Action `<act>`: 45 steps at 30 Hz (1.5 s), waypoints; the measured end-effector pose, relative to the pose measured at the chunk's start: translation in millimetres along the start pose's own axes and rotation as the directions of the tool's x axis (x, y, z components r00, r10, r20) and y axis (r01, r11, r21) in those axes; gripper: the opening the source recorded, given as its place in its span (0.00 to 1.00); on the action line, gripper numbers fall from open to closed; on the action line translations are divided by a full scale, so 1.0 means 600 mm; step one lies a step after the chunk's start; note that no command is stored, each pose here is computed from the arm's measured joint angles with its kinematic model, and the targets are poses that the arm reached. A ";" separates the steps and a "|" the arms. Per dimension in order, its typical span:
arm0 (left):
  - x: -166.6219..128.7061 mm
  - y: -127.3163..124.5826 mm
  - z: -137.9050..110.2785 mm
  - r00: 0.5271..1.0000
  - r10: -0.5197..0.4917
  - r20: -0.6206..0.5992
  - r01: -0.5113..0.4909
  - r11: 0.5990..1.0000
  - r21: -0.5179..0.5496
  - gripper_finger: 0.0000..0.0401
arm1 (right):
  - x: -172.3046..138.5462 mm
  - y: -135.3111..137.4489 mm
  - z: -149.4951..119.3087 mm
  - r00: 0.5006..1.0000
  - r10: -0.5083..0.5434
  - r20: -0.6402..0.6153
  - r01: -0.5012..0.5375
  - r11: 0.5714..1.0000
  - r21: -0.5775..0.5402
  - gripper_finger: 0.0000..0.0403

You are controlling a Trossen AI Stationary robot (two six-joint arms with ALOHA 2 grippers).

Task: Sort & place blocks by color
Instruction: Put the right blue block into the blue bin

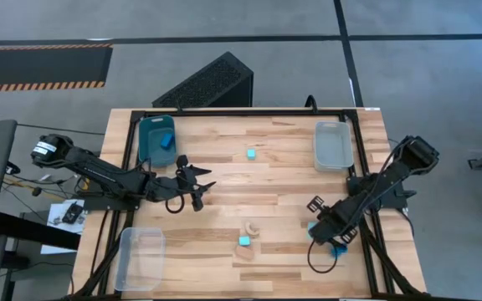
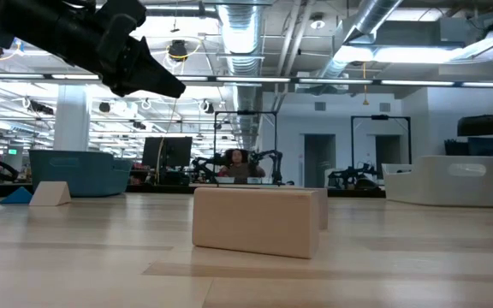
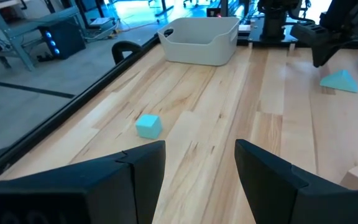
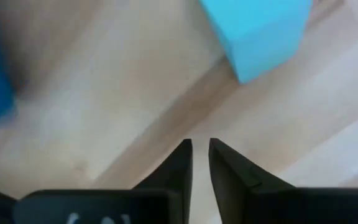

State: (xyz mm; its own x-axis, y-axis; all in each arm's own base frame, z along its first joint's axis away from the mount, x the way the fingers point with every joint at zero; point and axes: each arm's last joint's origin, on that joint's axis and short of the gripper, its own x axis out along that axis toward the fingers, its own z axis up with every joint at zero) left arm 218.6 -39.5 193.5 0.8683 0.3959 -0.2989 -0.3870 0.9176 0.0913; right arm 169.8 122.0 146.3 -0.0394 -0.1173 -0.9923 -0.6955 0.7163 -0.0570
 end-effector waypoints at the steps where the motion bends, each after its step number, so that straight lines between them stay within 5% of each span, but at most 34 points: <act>1: 0.000 0.000 0.000 1.000 0.000 0.000 0.000 1.000 -0.002 0.46 | 0.000 -0.002 -0.001 1.000 0.000 -0.005 0.000 1.000 0.014 0.17; 5: 0.000 0.000 0.000 1.000 0.000 0.001 0.000 1.000 -0.017 0.46 | -0.011 -0.012 -0.005 1.000 -0.022 -0.020 0.024 0.987 0.157 0.12; 8: 0.000 0.000 0.000 1.000 0.004 0.001 -0.004 1.000 -0.031 0.46 | -0.040 -0.023 -0.013 0.998 0.001 -0.055 0.021 0.918 0.397 0.12; 11: 0.000 0.001 0.001 1.000 0.021 0.007 -0.021 0.999 -0.037 0.46 | -0.069 -0.031 -0.017 0.998 0.054 -0.021 -0.023 0.698 0.716 0.11; 15: 0.000 0.001 0.002 1.000 0.021 0.012 -0.020 0.999 -0.042 0.46 | -0.085 -0.025 -0.014 0.987 0.146 0.073 -0.113 0.285 0.952 0.12; 17: 0.000 0.001 0.002 1.000 0.021 0.012 -0.020 0.999 -0.042 0.46 | -0.082 -0.009 -0.007 0.967 0.229 0.113 -0.163 0.210 0.964 0.14; 24: 0.000 0.001 0.003 1.000 0.021 0.017 -0.021 0.999 0.025 0.46 | -0.059 0.053 0.030 0.914 0.386 0.127 -0.173 0.086 0.981 0.36; 31: 0.012 0.017 0.019 0.996 0.021 0.081 -0.026 0.997 0.066 0.46 | -0.062 0.080 0.064 0.879 0.378 0.289 -0.316 0.010 0.949 0.70; 34: 0.020 0.029 0.021 0.997 0.022 0.080 -0.026 0.998 0.054 0.46 | -0.060 0.093 0.065 0.896 0.342 0.284 -0.297 -0.016 0.955 0.80; 40: 0.032 0.050 0.020 0.996 0.055 0.065 -0.055 0.998 -0.002 0.46 | -0.039 0.122 0.058 0.912 0.384 0.143 -0.134 -0.051 0.990 0.90; 45: 0.045 0.051 0.008 0.998 0.059 0.028 -0.059 0.998 -0.006 0.46 | -0.026 0.132 0.080 0.889 0.408 0.206 -0.213 -0.029 0.977 0.89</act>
State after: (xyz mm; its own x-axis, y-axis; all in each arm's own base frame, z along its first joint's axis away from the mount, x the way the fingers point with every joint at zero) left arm 232.0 -0.6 193.0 0.8523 0.4501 -0.2664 -0.4392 0.8925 0.1026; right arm 149.4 213.5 151.8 -0.1706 0.3298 -0.9285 0.7292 0.6760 0.1061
